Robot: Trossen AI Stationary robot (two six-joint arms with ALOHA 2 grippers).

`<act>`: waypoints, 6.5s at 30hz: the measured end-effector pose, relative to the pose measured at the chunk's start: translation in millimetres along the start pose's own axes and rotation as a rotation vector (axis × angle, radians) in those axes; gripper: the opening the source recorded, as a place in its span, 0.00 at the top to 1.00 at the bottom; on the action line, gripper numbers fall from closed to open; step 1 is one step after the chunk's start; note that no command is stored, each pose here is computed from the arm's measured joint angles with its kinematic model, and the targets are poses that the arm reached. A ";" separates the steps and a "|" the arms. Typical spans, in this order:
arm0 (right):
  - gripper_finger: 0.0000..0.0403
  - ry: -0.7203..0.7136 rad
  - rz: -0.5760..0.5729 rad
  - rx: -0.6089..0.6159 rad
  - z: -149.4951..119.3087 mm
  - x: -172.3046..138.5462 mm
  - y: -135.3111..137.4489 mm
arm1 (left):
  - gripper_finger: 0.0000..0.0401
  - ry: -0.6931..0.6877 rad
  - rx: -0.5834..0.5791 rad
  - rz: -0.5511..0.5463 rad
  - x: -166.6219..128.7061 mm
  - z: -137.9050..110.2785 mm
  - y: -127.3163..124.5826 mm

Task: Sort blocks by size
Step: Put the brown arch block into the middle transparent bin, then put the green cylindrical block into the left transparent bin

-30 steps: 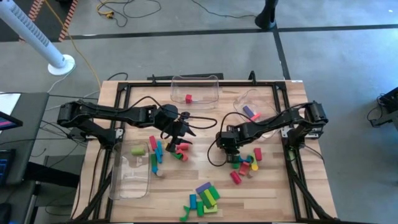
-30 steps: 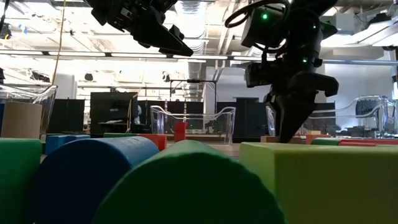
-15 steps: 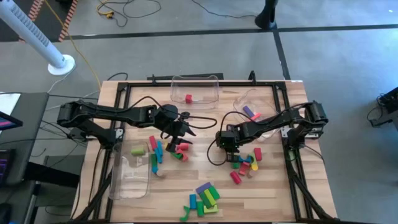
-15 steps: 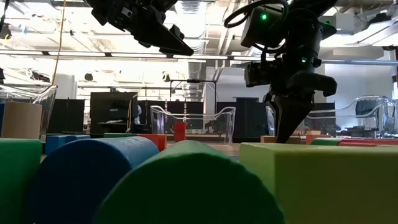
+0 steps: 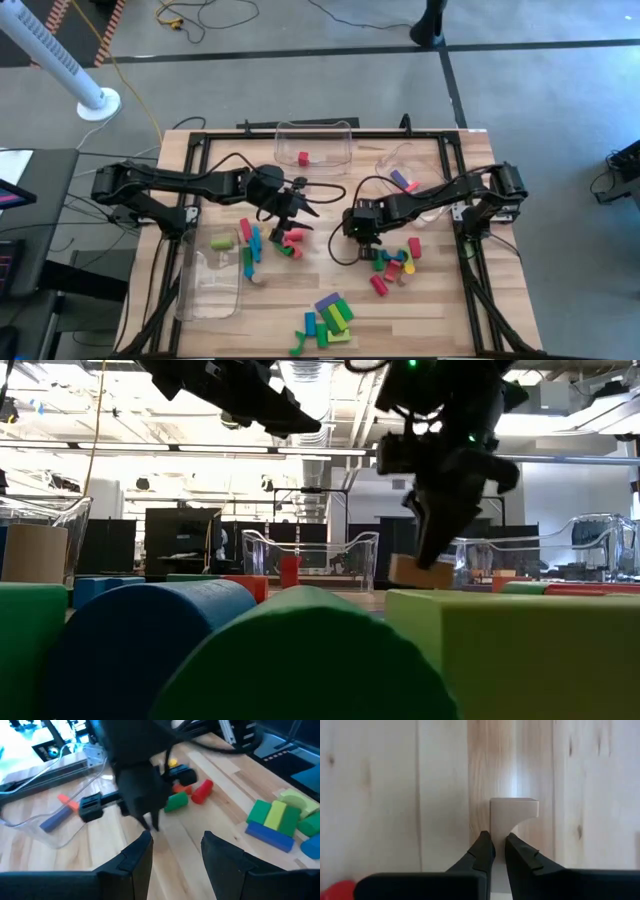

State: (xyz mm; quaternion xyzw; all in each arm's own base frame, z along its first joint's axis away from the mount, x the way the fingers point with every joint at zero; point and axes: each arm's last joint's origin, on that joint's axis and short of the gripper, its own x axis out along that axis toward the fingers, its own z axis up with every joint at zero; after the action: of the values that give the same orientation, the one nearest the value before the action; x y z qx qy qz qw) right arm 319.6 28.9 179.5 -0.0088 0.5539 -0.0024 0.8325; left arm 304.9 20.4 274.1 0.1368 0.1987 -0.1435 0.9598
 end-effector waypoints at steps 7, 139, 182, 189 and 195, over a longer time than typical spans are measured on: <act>0.85 -0.089 0.002 -0.079 22.1 -17.6 2.0 | 0.60 -0.012 -0.021 0.000 -4.5 -3.9 11.5; 0.44 -0.165 -0.339 0.062 7.2 -85.6 33.0 | 0.57 0.486 -0.418 0.541 16.6 -87.3 214.0; 0.44 -0.086 -0.254 -0.084 -7.4 -88.3 62.3 | 0.56 0.274 -0.190 0.278 -78.5 48.8 87.1; 0.44 -0.042 -0.136 -0.119 -20.2 -77.0 74.8 | 0.56 0.294 -0.170 0.178 -74.0 34.9 44.7; 0.44 -0.001 -0.090 -0.204 -30.2 -68.0 82.4 | 0.56 0.318 -0.179 0.129 -59.2 12.5 24.1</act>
State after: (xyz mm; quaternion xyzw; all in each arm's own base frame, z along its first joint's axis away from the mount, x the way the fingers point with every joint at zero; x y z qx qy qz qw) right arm 265.0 111.9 229.1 -0.1184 0.5499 0.0167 0.8266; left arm 265.1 51.7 315.0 0.0844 0.3505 -0.0401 0.9319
